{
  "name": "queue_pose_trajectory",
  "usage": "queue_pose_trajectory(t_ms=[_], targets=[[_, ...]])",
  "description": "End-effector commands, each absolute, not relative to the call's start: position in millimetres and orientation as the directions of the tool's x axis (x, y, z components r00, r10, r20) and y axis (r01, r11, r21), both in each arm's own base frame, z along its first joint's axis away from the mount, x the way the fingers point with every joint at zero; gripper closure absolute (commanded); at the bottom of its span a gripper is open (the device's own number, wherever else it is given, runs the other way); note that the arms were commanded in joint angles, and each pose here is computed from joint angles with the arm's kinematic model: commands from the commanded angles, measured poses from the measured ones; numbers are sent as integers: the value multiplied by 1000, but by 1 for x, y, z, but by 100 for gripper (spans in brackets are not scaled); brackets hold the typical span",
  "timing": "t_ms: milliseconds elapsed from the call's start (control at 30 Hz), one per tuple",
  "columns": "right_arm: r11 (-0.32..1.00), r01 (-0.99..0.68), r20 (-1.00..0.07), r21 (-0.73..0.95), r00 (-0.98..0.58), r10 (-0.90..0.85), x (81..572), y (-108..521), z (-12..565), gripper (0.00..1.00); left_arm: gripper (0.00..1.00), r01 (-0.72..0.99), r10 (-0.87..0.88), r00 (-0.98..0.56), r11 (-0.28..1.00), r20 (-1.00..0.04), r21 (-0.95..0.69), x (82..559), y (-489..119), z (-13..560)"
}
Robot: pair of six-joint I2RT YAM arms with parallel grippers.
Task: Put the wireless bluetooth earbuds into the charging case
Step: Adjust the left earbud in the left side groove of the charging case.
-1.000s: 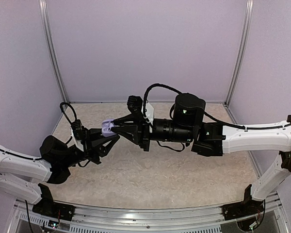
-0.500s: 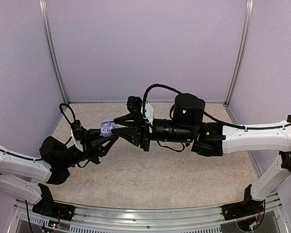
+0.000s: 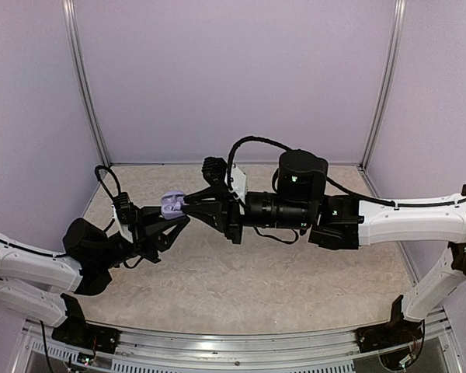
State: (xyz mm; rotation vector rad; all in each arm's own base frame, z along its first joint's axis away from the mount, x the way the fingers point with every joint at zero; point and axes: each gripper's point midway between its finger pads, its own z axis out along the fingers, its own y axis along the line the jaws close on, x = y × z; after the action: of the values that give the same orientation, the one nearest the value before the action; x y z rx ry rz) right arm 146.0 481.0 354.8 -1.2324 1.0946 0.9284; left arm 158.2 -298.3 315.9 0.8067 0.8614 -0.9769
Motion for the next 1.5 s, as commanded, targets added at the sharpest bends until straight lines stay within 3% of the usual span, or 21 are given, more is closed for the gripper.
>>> queue_pose_trajectory(t_ms=[0, 367, 1467], targets=[[112, -961, -967, -253, 251, -29, 141, 480, 362, 84, 95, 921, -365, 321, 334, -874, 199, 154, -296, 320], [132, -957, -966, -257, 256, -26, 146, 484, 363, 91, 95, 922, -339, 328, 316, -882, 222, 151, -305, 317], [114, -967, -974, -226, 228, 0, 145, 501, 361, 93, 95, 928, -358, 292, 332, -887, 171, 160, -308, 317]])
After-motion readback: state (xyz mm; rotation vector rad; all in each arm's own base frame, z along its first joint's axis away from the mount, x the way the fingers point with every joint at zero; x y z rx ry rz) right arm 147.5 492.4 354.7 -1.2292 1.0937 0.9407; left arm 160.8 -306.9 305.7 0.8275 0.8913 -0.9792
